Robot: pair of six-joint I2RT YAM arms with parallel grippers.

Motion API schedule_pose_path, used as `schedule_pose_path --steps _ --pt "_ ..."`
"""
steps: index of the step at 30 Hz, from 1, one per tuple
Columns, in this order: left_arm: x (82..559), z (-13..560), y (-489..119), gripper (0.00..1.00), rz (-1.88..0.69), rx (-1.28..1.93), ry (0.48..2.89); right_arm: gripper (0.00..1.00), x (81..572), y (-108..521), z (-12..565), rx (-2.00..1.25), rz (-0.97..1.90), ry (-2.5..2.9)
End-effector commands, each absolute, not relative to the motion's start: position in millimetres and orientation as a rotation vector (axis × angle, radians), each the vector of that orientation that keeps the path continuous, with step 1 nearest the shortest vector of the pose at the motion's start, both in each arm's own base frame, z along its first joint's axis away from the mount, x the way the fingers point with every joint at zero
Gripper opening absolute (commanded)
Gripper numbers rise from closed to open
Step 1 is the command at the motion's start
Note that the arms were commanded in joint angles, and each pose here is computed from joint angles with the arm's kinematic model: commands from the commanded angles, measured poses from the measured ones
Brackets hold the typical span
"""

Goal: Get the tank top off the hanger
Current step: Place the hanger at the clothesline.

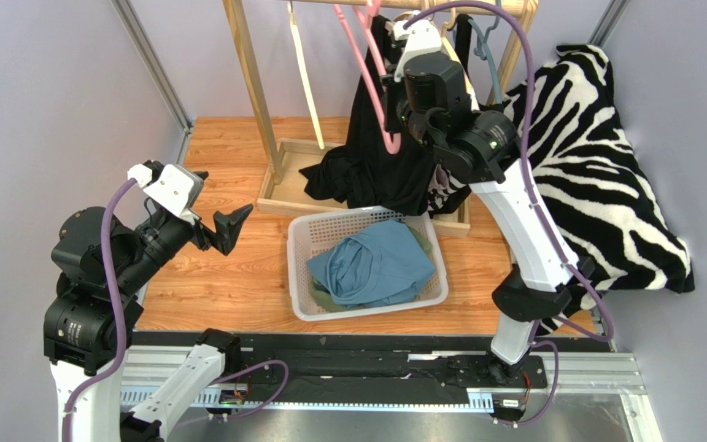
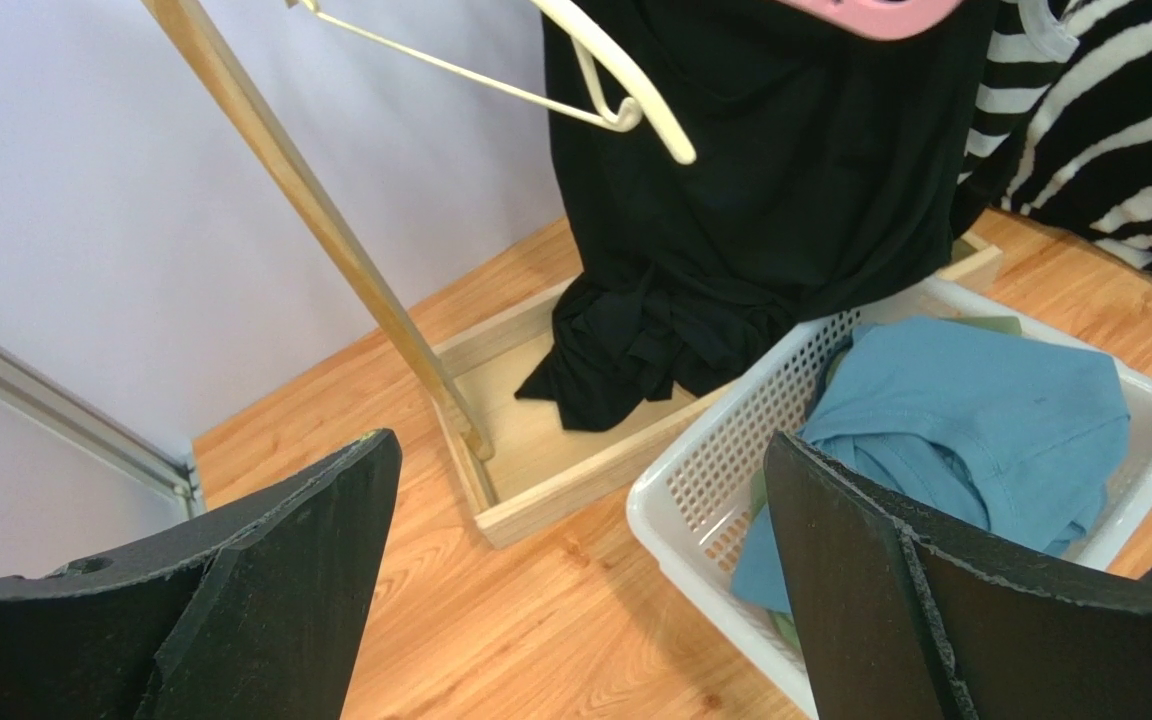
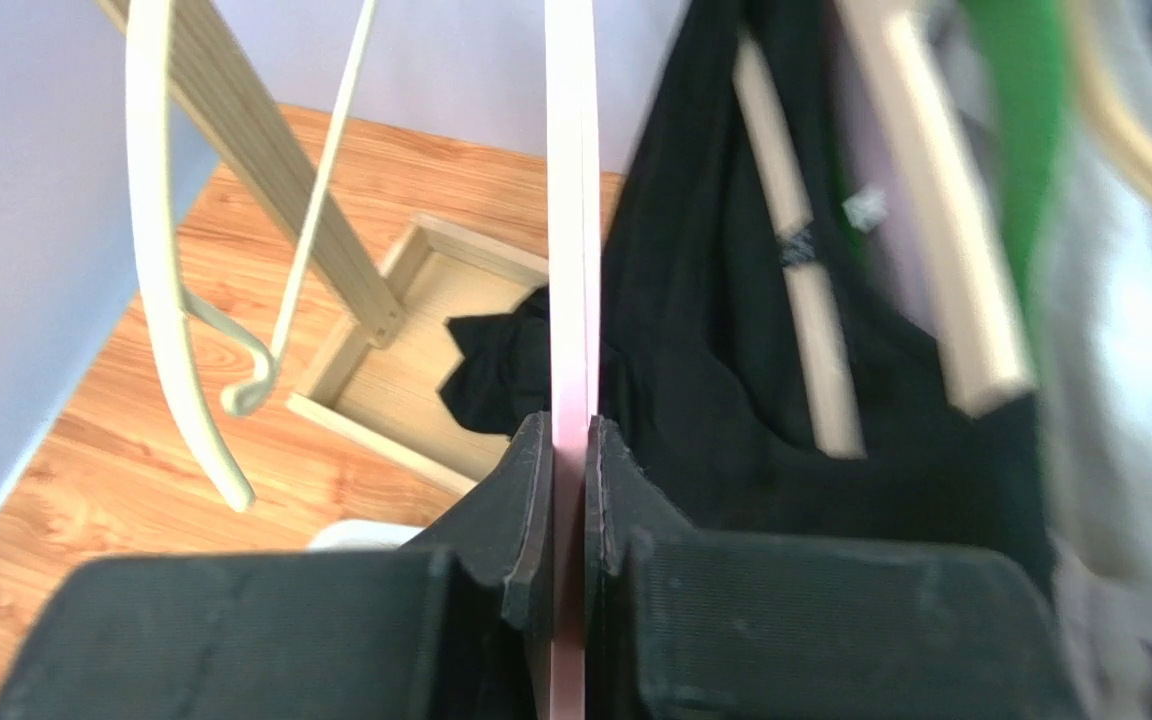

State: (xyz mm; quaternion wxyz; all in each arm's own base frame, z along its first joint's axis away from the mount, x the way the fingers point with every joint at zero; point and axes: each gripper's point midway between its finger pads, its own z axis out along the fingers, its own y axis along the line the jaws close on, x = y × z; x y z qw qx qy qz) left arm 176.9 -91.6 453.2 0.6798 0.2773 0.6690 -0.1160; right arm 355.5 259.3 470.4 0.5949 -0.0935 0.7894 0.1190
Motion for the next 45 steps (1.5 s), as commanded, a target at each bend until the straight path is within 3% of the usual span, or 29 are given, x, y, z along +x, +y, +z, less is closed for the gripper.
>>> schedule_pose_path --steps 1,20,45 --pt "174 455 -95 0.99 -0.29 0.617 1.489 0.0 373 287 482 -0.206 0.404 1.776" --pt "172 452 -91 0.99 -0.263 0.616 1.49 0.0 418 316 436 -0.197 0.495 1.857" --pt "180 443 -95 0.99 -0.286 0.609 1.516 0.0 408 385 401 -0.281 0.5 1.882"
